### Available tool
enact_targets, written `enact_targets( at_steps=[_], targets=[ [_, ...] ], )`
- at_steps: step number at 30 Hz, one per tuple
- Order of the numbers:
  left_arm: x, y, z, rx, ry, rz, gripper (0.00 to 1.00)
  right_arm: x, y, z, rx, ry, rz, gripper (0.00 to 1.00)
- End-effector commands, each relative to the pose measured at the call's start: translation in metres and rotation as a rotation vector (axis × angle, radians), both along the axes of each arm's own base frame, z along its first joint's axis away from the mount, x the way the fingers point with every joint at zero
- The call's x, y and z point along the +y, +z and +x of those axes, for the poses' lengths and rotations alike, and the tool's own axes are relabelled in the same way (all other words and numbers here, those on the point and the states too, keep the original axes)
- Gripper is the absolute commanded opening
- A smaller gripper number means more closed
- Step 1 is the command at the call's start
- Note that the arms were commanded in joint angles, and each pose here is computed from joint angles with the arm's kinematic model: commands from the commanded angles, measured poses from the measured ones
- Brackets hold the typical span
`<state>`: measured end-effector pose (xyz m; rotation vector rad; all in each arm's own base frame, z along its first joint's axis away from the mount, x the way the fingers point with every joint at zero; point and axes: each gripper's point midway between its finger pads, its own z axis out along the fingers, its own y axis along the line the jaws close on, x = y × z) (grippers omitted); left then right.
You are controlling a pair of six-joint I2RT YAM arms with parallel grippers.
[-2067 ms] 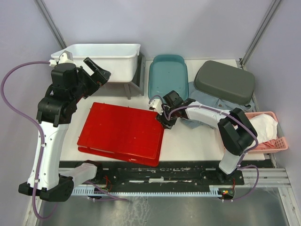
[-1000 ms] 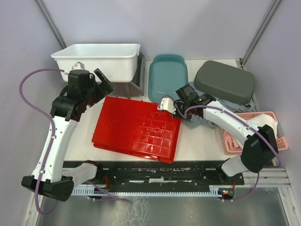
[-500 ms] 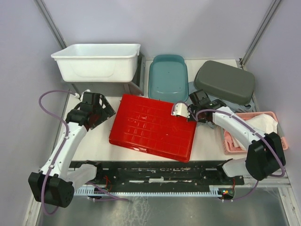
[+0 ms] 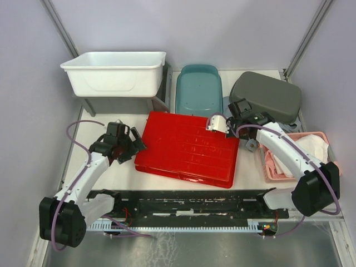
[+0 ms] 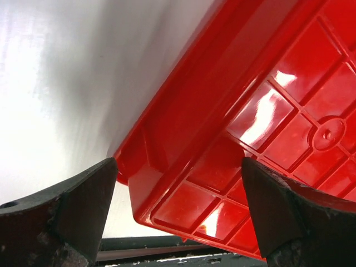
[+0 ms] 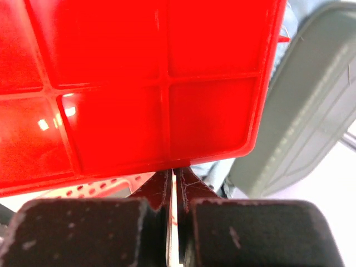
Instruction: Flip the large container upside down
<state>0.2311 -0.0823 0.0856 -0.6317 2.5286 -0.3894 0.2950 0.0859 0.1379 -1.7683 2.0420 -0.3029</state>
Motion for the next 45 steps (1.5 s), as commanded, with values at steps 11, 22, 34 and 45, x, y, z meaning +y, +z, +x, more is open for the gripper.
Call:
enact_targets(
  at_steps=[11,22,34,45],
  targets=[
    [-0.113,0.024,-0.023,-0.048,-0.362,-0.209,1.0,-0.054,0.05,0.053,-0.272,-0.179,-0.119,0.1],
    [-0.069,0.085,0.004,-0.129,-0.323,0.081,0.99,-0.044,0.135,0.077,-0.473,-0.329,0.049,0.99],
    [-0.007,0.212,0.053,-0.323,-0.092,0.171,0.99,0.089,0.247,0.06,-0.244,-0.548,1.165,0.99],
    [0.021,0.31,0.113,-0.501,0.127,0.088,0.99,0.138,0.2,0.053,0.094,-0.786,1.286,0.99]
  ],
)
